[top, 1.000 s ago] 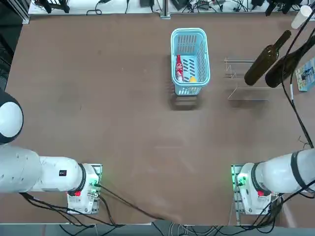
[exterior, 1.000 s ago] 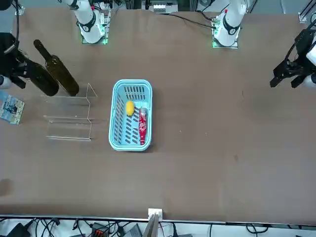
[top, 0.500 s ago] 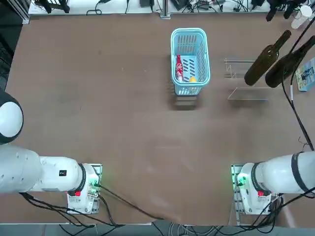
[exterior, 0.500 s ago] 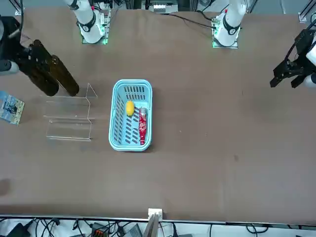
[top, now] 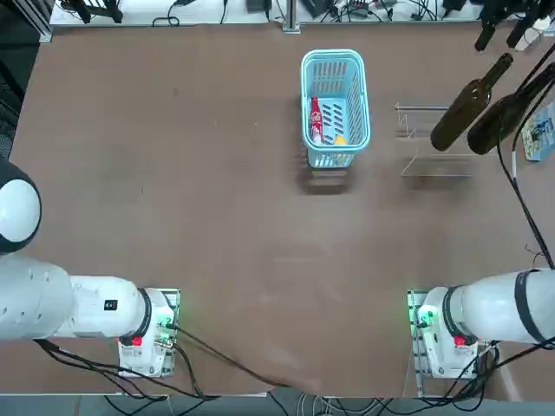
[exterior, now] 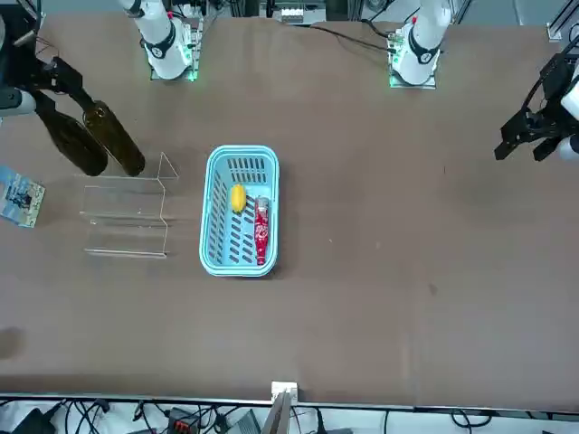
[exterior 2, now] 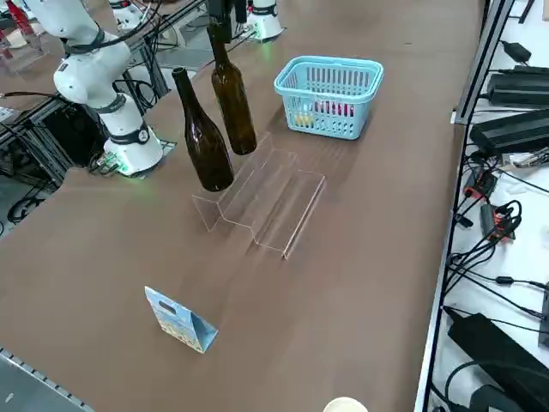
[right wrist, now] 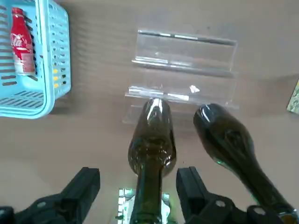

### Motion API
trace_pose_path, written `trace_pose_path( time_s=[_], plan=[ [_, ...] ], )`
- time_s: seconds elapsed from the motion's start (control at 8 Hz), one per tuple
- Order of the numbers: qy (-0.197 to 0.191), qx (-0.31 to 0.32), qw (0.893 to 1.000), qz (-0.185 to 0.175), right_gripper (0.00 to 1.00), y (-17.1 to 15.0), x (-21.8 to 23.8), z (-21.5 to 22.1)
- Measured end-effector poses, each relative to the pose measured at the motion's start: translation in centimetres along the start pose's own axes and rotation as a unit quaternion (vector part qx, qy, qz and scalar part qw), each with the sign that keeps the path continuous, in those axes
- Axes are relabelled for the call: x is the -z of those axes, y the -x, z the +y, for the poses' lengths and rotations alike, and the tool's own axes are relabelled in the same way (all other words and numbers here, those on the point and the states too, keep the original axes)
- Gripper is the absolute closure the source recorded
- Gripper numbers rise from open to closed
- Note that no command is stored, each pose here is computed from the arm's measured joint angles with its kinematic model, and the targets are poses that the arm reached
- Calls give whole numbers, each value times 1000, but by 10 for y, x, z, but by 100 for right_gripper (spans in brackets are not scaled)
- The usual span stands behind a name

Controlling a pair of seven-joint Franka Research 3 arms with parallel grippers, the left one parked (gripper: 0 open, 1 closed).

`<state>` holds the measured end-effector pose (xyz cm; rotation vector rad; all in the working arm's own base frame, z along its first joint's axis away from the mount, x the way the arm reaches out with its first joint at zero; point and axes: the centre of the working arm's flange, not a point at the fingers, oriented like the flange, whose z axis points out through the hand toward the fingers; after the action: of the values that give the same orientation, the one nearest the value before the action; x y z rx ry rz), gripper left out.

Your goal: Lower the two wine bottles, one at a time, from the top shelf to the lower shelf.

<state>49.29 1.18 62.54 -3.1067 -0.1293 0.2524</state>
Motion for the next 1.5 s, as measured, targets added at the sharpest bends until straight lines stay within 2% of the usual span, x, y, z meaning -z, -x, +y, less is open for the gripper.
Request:
trace_pose_path(
  time_s=[0.88, 1.5],
  plan=[
    [5, 0, 1000, -19, 11, 20, -16, 0],
    [13, -1, 1000, -28, 23, 30, -17, 2]
  ],
)
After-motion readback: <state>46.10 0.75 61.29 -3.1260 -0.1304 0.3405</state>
